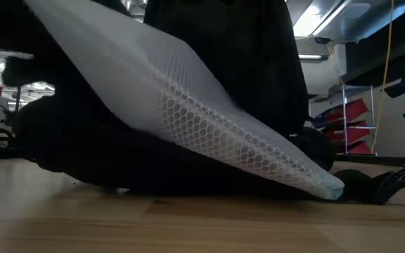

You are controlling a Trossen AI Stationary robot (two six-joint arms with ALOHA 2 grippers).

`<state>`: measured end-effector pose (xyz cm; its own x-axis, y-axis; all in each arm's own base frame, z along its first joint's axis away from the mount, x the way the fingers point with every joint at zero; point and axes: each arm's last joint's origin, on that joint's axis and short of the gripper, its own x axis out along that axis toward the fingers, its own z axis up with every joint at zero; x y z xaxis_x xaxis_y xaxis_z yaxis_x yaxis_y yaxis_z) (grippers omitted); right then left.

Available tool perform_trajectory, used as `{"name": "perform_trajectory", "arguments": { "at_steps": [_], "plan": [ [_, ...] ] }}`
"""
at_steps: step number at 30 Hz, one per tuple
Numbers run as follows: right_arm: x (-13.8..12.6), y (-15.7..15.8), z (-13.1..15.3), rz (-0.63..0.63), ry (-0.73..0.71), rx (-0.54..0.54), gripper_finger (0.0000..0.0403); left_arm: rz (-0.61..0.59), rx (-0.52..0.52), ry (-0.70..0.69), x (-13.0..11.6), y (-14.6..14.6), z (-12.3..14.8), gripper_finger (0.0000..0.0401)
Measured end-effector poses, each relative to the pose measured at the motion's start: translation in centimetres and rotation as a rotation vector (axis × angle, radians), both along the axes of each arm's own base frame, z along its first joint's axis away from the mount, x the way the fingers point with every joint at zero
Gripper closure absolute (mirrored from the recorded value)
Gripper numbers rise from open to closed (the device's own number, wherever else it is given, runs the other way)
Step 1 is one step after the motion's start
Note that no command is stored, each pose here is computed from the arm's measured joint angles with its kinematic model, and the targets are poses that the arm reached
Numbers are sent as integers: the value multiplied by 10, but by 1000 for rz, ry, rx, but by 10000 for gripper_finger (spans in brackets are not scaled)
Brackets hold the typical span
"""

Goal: Unpack backpack
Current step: Put the transparent zipper bag into the black backpack

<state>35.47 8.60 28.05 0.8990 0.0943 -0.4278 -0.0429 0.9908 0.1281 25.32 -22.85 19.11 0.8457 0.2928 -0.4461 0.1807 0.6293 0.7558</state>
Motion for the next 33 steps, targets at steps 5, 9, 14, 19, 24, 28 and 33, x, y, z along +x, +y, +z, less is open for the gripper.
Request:
{"name": "perform_trajectory", "arguments": {
  "at_steps": [5,9,14,19,24,28,33],
  "plan": [
    [0,2,0,53,8,21,401,176,76,-130,12,15,6,122],
    [0,2,0,73,5,31,402,239,40,-132,25,32,5,123],
    [0,3,0,76,4,33,402,212,-56,-114,34,38,6,150],
    [0,3,0,82,2,35,402,24,-155,-24,35,27,6,198],
    [0,3,2,80,-13,37,402,-75,-245,-11,37,20,5,227],
    [1,3,2,76,-18,36,402,-64,-216,-42,43,17,-2,239],
    [0,4,2,106,-12,49,402,37,-80,-68,46,20,-13,300]
  ]
}}
